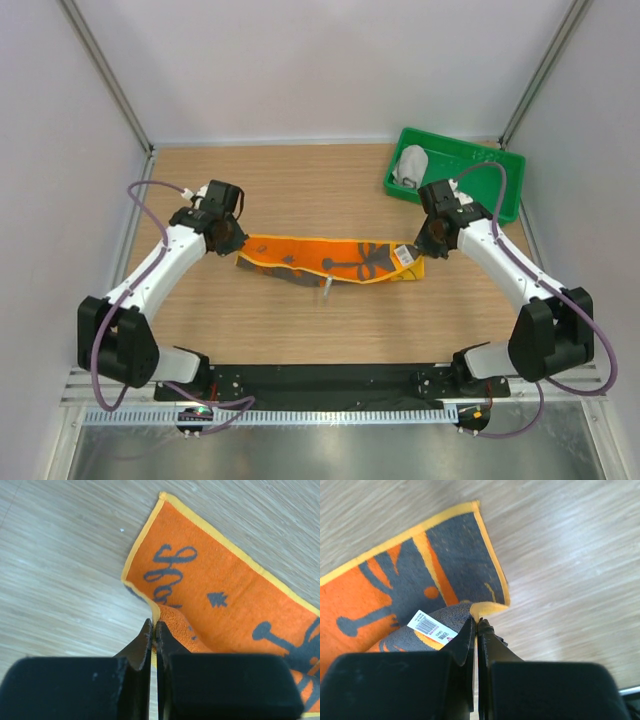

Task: Roll the towels
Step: Fold the towel

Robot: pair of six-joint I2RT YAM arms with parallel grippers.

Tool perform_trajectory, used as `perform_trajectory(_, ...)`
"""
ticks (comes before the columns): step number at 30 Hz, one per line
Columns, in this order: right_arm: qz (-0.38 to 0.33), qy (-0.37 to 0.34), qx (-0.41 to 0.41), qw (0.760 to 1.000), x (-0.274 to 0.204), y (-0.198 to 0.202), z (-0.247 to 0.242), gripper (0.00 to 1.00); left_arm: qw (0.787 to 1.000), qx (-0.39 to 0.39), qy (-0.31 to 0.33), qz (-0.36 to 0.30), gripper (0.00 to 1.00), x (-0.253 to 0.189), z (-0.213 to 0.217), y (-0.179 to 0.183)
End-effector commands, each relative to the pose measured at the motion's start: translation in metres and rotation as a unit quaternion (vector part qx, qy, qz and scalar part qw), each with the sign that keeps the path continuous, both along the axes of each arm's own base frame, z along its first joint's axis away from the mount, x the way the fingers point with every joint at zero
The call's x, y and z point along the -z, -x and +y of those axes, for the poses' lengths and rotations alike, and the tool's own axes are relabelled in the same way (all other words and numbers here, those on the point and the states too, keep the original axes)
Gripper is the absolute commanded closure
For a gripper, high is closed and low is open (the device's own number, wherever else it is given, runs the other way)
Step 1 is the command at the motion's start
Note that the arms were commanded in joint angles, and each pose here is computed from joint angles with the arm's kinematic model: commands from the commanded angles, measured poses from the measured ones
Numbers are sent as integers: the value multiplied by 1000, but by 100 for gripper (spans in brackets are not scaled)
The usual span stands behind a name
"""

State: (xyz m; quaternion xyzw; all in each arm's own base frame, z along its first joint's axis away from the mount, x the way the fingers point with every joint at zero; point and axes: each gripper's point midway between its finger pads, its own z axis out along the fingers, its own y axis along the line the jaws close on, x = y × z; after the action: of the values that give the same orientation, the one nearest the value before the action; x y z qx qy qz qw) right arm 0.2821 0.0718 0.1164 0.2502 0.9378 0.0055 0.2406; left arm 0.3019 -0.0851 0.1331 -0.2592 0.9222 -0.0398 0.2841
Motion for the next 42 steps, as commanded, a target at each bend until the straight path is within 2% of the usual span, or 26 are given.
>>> perform_trajectory(1, -17, 0, -17, 1000, -10, -23, 4, 99, 1000, 7, -3, -19, 100, -9, -2, -30)
perform_trajectory(6, -2, -4, -17, 1000, 0, -34, 2, 99, 1000, 3, -16, 0, 100, -2, 1, -51)
perform_trajectory(20, 38, -25, -11, 999, 23, -54, -5, 98, 999, -4, -27, 46, 100, 30, 11, -76)
perform_trajectory(23, 58, -33, -13, 998, 35, -60, -7, 90, 997, -9, -25, 72, 100, 43, 18, -84)
perform_trajectory(24, 64, -41, -14, 997, 37, -62, -5, 83, 996, -9, -26, 79, 100, 47, 19, -89)
perform_trajectory(25, 73, -42, -6, 996, 43, -68, -10, 81, 994, -12, -25, 103, 100, 61, 25, -92)
perform_trajectory(27, 74, -59, 2, 995, 40, -81, -13, 76, 993, -5, -5, 118, 99, 63, 21, -105)
perform_trajectory(28, 84, -61, 7, 995, 46, -85, -15, 65, 988, 2, 0, 152, 92, 83, 21, -105)
perform_trajectory(29, 84, -62, 10, 994, 46, -90, -16, 59, 987, 7, 20, 159, 84, 85, 18, -111)
perform_trajectory(30, 88, -62, 13, 994, 46, -92, -18, 58, 987, 12, 30, 159, 73, 79, 15, -120)
perform_trajectory(31, 76, -58, 19, 995, 37, -104, -23, 52, 985, 18, 35, 167, 58, 83, 13, -123)
perform_trajectory(33, 78, -56, 25, 995, 35, -109, -27, 48, 984, 16, 38, 172, 46, 83, 13, -127)
perform_trajectory(34, 65, -52, 27, 996, 26, -115, -29, 47, 986, 15, 39, 163, 36, 78, 13, -130)
perform_trajectory(35, 54, -47, 29, 997, 17, -116, -31, 43, 989, 10, 37, 146, 31, 65, 14, -132)
perform_trajectory(37, 33, -46, 28, 998, 3, -117, -32, 40, 992, 0, 24, 123, 23, 54, 21, -134)
perform_trajectory(39, -8, -41, 17, 999, -21, -116, -33, 37, 995, -7, 19, 96, 21, 32, 27, -133)
perform_trajectory(42, -30, -44, -11, 999, -25, -100, -28, 36, 997, -18, 0, 72, 21, 13, 36, -126)
